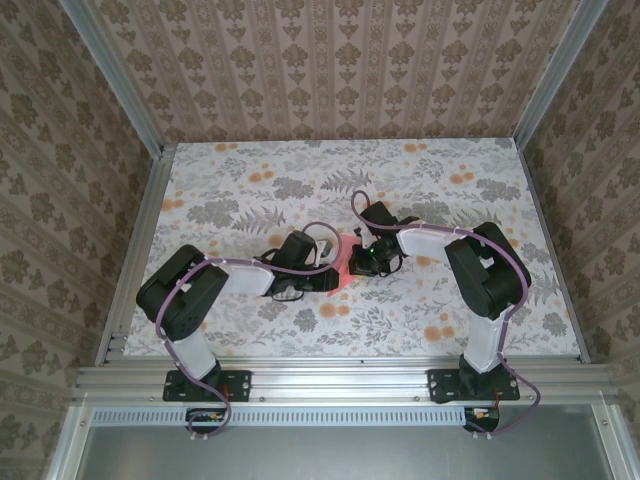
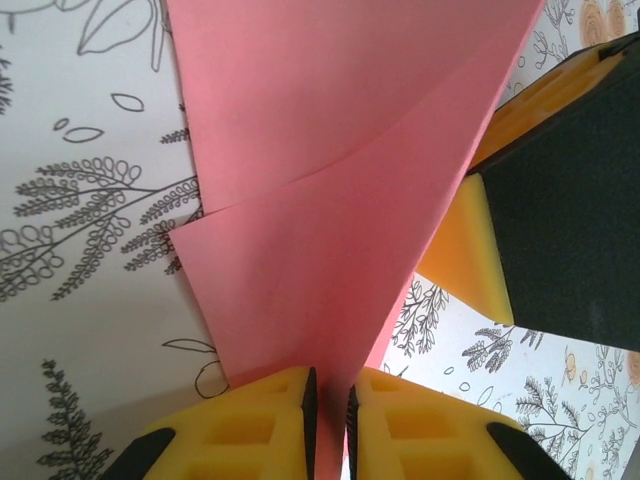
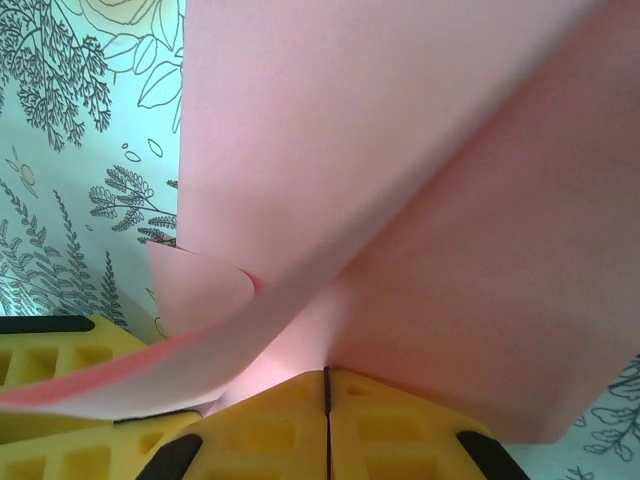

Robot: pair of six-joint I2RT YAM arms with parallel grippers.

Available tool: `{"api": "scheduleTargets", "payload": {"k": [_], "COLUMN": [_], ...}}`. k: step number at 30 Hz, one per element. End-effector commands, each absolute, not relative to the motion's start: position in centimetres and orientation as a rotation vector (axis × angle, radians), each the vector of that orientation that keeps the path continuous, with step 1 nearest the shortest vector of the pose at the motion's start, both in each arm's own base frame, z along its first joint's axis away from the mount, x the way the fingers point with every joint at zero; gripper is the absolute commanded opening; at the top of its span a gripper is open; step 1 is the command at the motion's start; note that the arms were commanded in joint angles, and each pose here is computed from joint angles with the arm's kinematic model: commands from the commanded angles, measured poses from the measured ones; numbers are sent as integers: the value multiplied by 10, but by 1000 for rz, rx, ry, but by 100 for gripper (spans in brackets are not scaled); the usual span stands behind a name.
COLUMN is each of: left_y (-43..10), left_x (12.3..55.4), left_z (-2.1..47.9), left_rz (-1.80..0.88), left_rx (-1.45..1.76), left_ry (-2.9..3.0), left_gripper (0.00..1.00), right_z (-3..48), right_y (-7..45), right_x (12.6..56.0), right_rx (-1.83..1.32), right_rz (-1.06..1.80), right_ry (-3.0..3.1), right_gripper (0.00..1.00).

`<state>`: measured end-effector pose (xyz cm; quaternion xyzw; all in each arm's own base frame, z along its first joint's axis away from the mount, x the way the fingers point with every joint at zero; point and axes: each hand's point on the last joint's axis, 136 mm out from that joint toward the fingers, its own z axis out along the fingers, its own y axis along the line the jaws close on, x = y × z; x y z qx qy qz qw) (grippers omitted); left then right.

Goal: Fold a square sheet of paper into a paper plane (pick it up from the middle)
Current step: Fourth fold the wing at the center of the table.

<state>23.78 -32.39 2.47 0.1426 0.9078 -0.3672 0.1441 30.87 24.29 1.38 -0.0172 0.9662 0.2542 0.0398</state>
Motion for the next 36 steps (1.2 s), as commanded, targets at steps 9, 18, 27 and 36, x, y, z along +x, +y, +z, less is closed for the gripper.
{"api": "scheduleTargets", "payload": {"k": [9,18,27,36], "left_y": [-328,-325,-324,-319], "left_x": [235,232,230,232], "left_z": [26,17,16,20], "left_rz": [-903,-674,-508,-462], "left_rx": [550,644,718,702], "left_ry": [2634,2672,2652,2631], "left_gripper": [29,35,34,20], "right_z": [12,16,15,15], "right_y": [249,250,251,249], "right_x": [305,307,308,307], "right_rx": [-3,22,34,28], "right_rz": [845,862,867,856], "right_ry": [2982,2971,2975,2983], "right_gripper": [9,9,8,8]}}
